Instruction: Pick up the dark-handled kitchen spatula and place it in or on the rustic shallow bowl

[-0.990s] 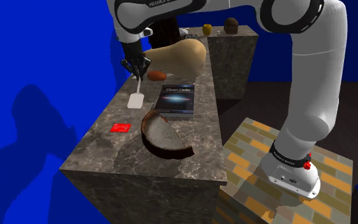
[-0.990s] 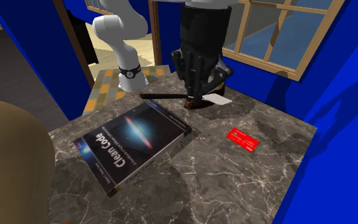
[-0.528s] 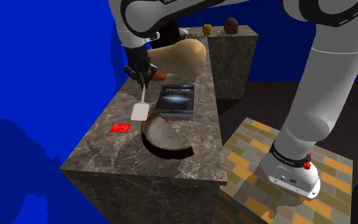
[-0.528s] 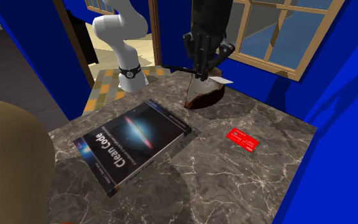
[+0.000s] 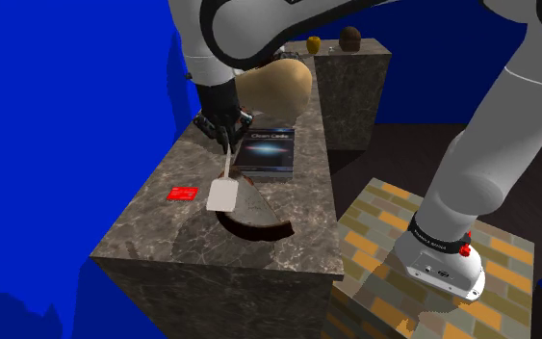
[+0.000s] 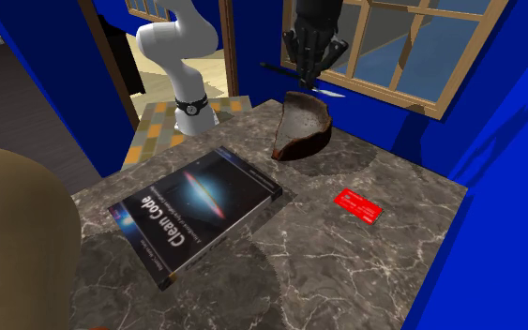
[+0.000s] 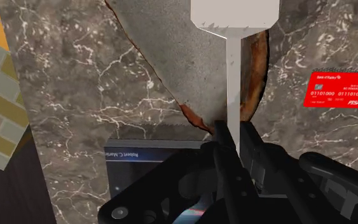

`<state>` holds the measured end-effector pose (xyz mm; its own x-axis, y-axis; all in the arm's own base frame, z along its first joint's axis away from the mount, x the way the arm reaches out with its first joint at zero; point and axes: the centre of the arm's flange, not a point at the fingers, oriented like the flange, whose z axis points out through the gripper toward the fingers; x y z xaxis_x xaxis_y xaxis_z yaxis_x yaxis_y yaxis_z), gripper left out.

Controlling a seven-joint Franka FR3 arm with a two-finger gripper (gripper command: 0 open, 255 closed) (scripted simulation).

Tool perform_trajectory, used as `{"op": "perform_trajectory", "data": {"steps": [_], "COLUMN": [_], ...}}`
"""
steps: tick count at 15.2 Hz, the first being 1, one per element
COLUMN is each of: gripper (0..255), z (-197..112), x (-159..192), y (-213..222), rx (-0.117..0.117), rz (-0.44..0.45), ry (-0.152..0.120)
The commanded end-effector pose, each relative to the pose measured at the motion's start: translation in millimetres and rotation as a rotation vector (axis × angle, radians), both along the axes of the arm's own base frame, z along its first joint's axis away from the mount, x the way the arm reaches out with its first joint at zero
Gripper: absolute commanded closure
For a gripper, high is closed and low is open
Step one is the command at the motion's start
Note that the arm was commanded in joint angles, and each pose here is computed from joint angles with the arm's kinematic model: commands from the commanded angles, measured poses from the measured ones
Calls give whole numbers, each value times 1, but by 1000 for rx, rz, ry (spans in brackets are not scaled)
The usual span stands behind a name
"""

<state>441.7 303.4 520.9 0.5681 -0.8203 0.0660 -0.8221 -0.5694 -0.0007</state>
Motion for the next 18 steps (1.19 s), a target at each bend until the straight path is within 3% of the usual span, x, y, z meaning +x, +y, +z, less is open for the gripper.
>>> {"op": "perform_trajectory", "data": {"steps": [1,3,18], "gripper": [255,255,255], "z": [2,3,-76], "x": [-23,-47,-47], "y": [10,21,21], "rx": [0,0,0], "rz": [-1,-1,-1], "ry": [0,0,0]}}
